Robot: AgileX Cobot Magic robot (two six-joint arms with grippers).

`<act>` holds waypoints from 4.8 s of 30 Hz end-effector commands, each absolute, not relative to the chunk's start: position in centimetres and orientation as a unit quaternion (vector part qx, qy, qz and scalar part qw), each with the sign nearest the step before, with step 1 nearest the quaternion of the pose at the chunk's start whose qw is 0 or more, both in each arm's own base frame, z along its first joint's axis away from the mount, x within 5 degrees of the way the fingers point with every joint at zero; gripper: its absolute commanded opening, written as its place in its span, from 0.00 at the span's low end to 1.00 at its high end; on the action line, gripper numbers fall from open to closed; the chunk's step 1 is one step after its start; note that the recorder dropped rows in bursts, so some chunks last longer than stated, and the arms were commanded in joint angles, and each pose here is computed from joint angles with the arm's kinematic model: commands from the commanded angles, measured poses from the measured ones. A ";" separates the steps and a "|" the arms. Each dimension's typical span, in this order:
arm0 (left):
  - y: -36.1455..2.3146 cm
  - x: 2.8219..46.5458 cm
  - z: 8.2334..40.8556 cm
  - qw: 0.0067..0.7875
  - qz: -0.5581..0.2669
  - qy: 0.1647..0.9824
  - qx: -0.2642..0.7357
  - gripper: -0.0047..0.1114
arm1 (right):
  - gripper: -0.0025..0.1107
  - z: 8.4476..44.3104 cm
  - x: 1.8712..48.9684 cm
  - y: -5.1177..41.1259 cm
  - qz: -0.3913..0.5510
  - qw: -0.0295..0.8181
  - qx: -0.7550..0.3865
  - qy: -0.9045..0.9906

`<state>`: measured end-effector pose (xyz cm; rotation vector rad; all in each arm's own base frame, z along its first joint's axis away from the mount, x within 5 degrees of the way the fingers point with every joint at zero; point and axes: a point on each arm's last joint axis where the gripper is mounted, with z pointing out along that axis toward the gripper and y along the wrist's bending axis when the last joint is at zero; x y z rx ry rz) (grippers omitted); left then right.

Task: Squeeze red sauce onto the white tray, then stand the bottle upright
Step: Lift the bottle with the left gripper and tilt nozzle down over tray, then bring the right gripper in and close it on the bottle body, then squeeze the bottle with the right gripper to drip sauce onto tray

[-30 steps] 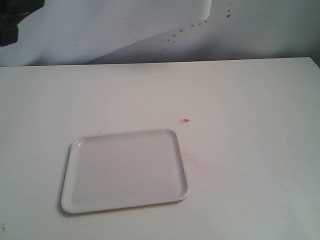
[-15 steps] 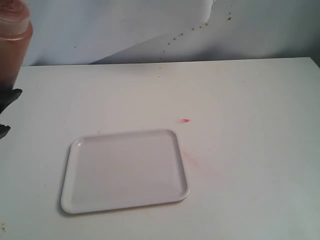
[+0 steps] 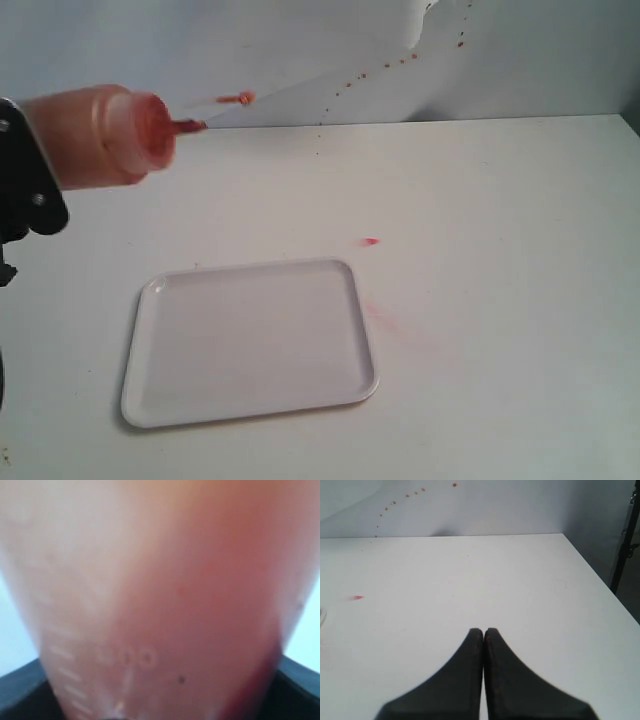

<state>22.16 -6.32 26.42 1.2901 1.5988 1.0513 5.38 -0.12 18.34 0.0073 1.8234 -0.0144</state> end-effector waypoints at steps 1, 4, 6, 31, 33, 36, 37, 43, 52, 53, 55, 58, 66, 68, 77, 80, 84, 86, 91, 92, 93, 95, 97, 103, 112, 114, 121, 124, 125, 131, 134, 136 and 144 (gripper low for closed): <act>-8.0 24.5 26.6 0.310 0.527 0.578 0.540 0.04 | 0.02 18.3 5.4 -0.2 -0.007 0.614 0.008 0.789; -9.4 26.7 26.9 0.285 0.550 0.559 0.550 0.04 | 0.02 18.3 5.4 -0.2 -0.007 0.614 0.008 0.789; -9.7 27.4 27.1 0.238 0.578 0.519 0.583 0.04 | 0.02 18.3 5.4 -0.2 -0.007 0.614 0.008 0.789; -11.8 27.5 26.5 0.109 0.589 0.294 0.745 0.04 | 0.02 23.2 5.2 -0.6 0.185 0.782 0.176 0.568; -12.5 27.2 26.4 0.118 0.585 0.279 0.753 0.04 | 0.02 23.4 5.2 -0.2 0.204 0.779 0.158 0.572; -13.5 26.9 26.3 0.125 0.580 0.258 0.762 0.04 | 0.02 25.1 5.2 0.8 0.214 0.790 0.076 0.570; -13.7 26.8 26.3 0.127 0.580 0.255 0.763 0.04 | 0.02 25.8 5.2 1.3 0.223 0.792 0.043 0.566; -13.8 26.7 26.4 0.125 0.581 0.249 0.765 0.04 | 0.02 31.7 7.2 5.5 0.300 0.764 -0.168 0.546; -13.8 26.7 26.4 0.121 0.582 0.245 0.766 0.04 | 0.03 32.9 20.3 10.7 0.329 0.628 -0.254 0.657; -13.8 26.7 26.4 0.121 0.582 0.245 0.766 0.04 | 0.04 32.7 21.6 11.2 0.332 0.618 -0.265 0.662; -13.8 26.7 26.4 0.121 0.582 0.245 0.766 0.04 | 0.13 31.2 24.7 12.3 0.348 0.586 -0.269 0.681; -13.8 26.6 26.4 0.122 0.582 0.245 0.765 0.04 | 0.33 28.9 28.5 13.5 0.372 0.548 -0.257 0.704; -13.8 26.6 26.5 0.124 0.582 0.245 0.766 0.04 | 0.82 23.5 33.5 17.0 0.356 0.459 -0.395 0.712; -13.8 26.6 26.5 0.124 0.582 0.245 0.766 0.04 | 0.82 23.0 34.0 18.1 0.360 0.448 -0.418 0.704; -13.8 26.6 26.5 0.122 0.583 0.246 0.764 0.04 | 0.82 21.3 34.2 24.8 0.389 0.384 -0.485 0.683; -13.8 26.6 26.5 0.123 0.583 0.247 0.764 0.04 | 0.82 21.5 34.0 26.4 0.402 0.370 -0.505 0.669; -13.8 26.6 26.5 0.123 0.583 0.247 0.764 0.04 | 0.82 21.7 33.9 29.1 0.403 0.379 -0.523 0.649; -13.8 26.6 26.5 0.123 0.583 0.247 0.764 0.04 | 0.82 21.3 33.4 30.7 0.382 0.378 -0.548 0.641; -13.8 26.6 26.5 0.123 0.583 0.247 0.764 0.04 | 0.82 21.0 32.6 32.9 0.336 0.399 -0.569 0.635; -13.8 26.6 26.5 0.123 0.583 0.247 0.764 0.04 | 0.82 21.1 32.5 33.1 0.337 0.402 -0.567 0.635; -13.8 26.6 26.5 0.123 0.583 0.247 0.764 0.04 | 0.81 21.1 32.5 33.2 0.339 0.404 -0.564 0.636; -13.8 26.6 26.5 0.123 0.583 0.247 0.764 0.04 | 0.79 21.3 32.5 33.3 0.346 0.408 -0.552 0.640; -13.8 26.6 26.5 0.123 0.583 0.247 0.764 0.04 | 0.73 21.4 32.7 33.3 0.351 0.413 -0.538 0.645; -13.8 26.6 26.5 0.123 0.583 0.247 0.764 0.04 | 0.34 21.4 33.1 33.2 0.333 0.422 -0.532 0.654; -13.8 26.6 26.5 0.124 0.582 0.246 0.765 0.04 | 0.03 21.3 32.9 33.2 0.325 0.420 -0.550 0.644; -13.8 26.6 26.5 0.124 0.582 0.246 0.765 0.04 | 0.03 21.3 32.9 33.2 0.327 0.419 -0.551 0.643; -13.8 26.6 26.5 0.124 0.582 0.246 0.765 0.04 | 0.05 21.4 32.8 33.2 0.329 0.419 -0.553 0.641; -13.8 26.6 26.5 0.124 0.582 0.246 0.765 0.04 | 0.19 21.8 32.7 33.2 0.334 0.420 -0.553 0.637; -13.8 26.6 26.5 0.124 0.582 0.246 0.765 0.04 | 0.28 21.9 32.6 33.1 0.338 0.419 -0.551 0.638; -13.8 26.6 26.5 0.123 0.583 0.247 0.764 0.04 | 0.95 22.8 32.7 32.9 0.332 0.428 -0.543 0.642; -13.7 26.6 26.5 0.121 0.585 0.248 0.763 0.04 | 0.93 23.8 32.4 32.7 0.329 0.437 -0.547 0.634; -13.6 26.6 26.6 0.116 0.590 0.253 0.758 0.04 | 0.93 24.5 32.3 32.6 0.330 0.441 -0.545 0.632; -13.2 26.5 27.0 0.108 0.602 0.262 0.747 0.04 | 0.89 25.5 32.0 32.5 0.339 0.447 -0.543 0.625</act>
